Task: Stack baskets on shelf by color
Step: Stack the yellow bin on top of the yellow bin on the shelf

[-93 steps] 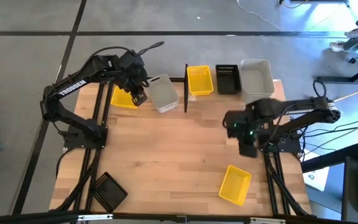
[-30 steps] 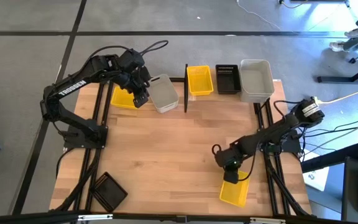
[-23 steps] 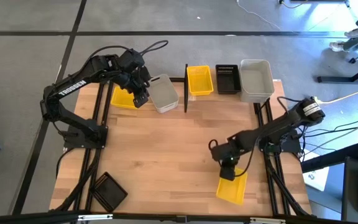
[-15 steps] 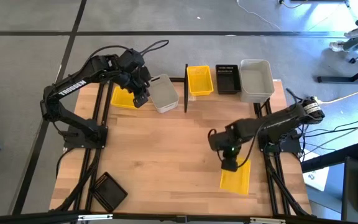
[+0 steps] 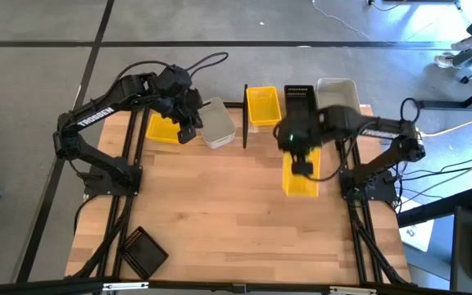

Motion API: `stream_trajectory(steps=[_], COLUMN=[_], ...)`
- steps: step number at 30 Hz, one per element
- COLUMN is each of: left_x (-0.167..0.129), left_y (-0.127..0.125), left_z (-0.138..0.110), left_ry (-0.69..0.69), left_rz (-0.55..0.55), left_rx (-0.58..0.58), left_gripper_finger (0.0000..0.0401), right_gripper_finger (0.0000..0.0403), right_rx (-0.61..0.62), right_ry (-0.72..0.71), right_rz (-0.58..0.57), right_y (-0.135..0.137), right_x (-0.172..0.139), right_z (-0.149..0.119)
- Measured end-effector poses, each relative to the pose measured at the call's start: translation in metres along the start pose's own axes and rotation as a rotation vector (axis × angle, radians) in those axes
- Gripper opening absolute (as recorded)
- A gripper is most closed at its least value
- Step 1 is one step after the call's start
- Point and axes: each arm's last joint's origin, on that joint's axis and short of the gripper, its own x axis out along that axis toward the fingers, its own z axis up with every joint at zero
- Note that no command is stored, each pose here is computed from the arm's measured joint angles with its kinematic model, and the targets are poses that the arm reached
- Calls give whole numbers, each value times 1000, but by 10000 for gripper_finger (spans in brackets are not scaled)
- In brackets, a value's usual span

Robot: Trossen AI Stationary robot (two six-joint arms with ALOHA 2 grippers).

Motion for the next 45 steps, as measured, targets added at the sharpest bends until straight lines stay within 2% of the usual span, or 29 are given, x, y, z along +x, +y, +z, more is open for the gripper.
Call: stream_trajectory(steps=[11,13,17,24,29,37,45], left_x=[0,-1,-1,-1,-1,-1,-1], left_y=[1,1,1,2,3,3,3], left_z=[11,13,15,17,18,18,18], left_ry=[-112,-130,-151,-175,-184,-185,-185], left_rz=[-14,-14,-16,20,43,57,57], left_rx=[-88,-93,-113,-163,-168,-173,-173], left_gripper_finger=[63,63,63,63,63,63,63], right_gripper_finger=[0,0,0,0,0,1,40], right_rx=[-275,-305,-349,-333,-374,-368,-371], right_ry=[-332,-381,-439,-339,-326,-316,-298], right_rz=[-523,-571,-519,-455,-464,-450,-435], right_y=[-108,-125,-152,-177,-179,-178,-178], right_x=[-43,-45,-30,5,6,7,8], right_z=[22,23,26,27,26,24,23])
